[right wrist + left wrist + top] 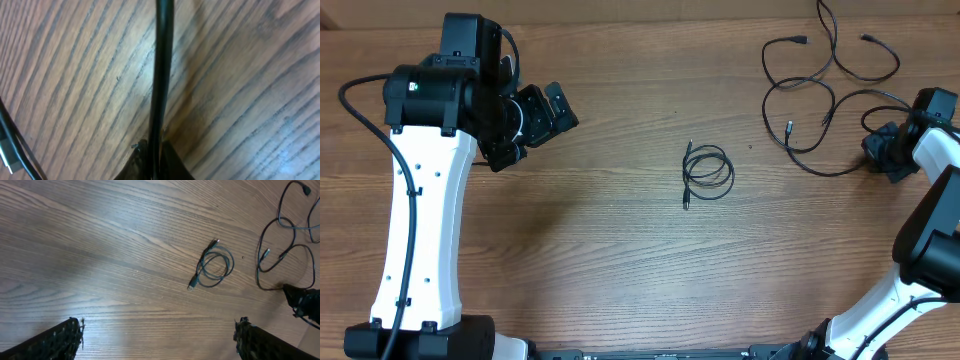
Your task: Untangle cables
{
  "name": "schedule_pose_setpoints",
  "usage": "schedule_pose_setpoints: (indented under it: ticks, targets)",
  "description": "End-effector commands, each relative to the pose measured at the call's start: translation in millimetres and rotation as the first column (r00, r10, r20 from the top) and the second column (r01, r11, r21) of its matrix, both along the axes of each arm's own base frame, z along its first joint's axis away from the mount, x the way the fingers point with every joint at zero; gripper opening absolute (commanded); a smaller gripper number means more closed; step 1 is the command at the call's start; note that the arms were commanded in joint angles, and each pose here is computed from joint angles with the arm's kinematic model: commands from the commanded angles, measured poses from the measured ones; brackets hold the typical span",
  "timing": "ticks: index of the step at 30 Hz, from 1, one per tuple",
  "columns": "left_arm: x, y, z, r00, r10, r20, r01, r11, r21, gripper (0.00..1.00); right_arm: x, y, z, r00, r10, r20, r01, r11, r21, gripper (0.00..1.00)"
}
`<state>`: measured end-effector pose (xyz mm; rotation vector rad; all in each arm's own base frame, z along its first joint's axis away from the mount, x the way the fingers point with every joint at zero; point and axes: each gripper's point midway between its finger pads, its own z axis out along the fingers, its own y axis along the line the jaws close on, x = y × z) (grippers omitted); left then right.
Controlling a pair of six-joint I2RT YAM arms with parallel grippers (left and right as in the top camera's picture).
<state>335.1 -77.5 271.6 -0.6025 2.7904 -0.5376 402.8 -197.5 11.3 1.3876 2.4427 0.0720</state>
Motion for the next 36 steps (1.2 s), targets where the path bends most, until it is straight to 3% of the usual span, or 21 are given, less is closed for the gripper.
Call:
schedule_pose_setpoints:
  ticks: [1, 6, 8, 9, 10, 12, 13, 19, 23, 26, 36]
  targets:
    - [-1.5, -3.1, 1.2, 0.999, -0.032, 0.008, 0.032, 0.999, -0.003, 1.00, 19.2, -22.2, 35.4, 0.997, -0.019, 0.072, 0.023, 0.998, -0.052, 0.06]
    - [-1.6, -3.1, 1.1, 0.999, -0.032, 0.007, 0.032, 0.999, -0.003, 1.00, 26.6, -44.0, 69.5, 0.993, -0.050, 0.108, 0.058, 0.996, -0.069, 0.04]
    - [-1.5, -3.1, 1.2, 0.999, -0.032, 0.008, 0.032, 0.999, -0.003, 1.00, 28.9, -50.1, 79.4, 0.991, -0.057, 0.123, 0.067, 0.995, -0.076, 0.08]
    - [-1.6, -3.1, 1.1, 0.999, -0.032, 0.007, 0.032, 0.999, -0.003, 1.00, 29.6, -51.2, 82.2, 0.990, -0.058, 0.126, 0.068, 0.995, -0.078, 0.17]
    - [-1.6, -3.1, 1.1, 0.999, -0.032, 0.007, 0.032, 0.999, -0.003, 0.99, 29.4, -51.3, 83.6, 0.991, -0.058, 0.124, 0.068, 0.995, -0.077, 0.33]
    - [-1.4, -3.1, 1.2, 0.999, -0.032, 0.008, 0.032, 0.999, -0.003, 1.00, 26.7, -49.8, 82.3, 0.992, -0.059, 0.111, 0.067, 0.995, -0.071, 0.85]
    - [-1.4, -3.1, 1.2, 0.999, -0.032, 0.008, 0.032, 0.999, -0.003, 1.00, 25.2, -48.9, 81.2, 0.993, -0.059, 0.104, 0.066, 0.996, -0.067, 1.00]
    - [-1.9, -3.0, 1.0, 0.999, -0.033, 0.006, 0.033, 0.999, -0.002, 1.00, 27.1, -26.9, 77.8, 0.995, -0.017, 0.100, 0.016, 1.000, 0.010, 0.99]
    - [-1.7, -3.0, 1.1, 0.999, -0.035, 0.008, 0.035, 0.999, -0.002, 1.00, 49.8, 25.2, 86.5, 0.958, 0.184, 0.222, -0.220, 0.964, 0.151, 0.86]
    - [-1.7, -3.0, 1.1, 0.999, -0.035, 0.008, 0.035, 0.999, -0.002, 1.00, 56.8, 58.8, 86.9, 0.937, 0.263, 0.231, -0.307, 0.935, 0.178, 0.86]
    - [-3.3, -2.9, 0.5, 0.999, -0.040, 0.002, 0.040, 0.999, 0.001, 1.00, 55.8, 115.5, 62.4, 0.954, 0.300, -0.014, -0.300, 0.953, -0.040, 0.86]
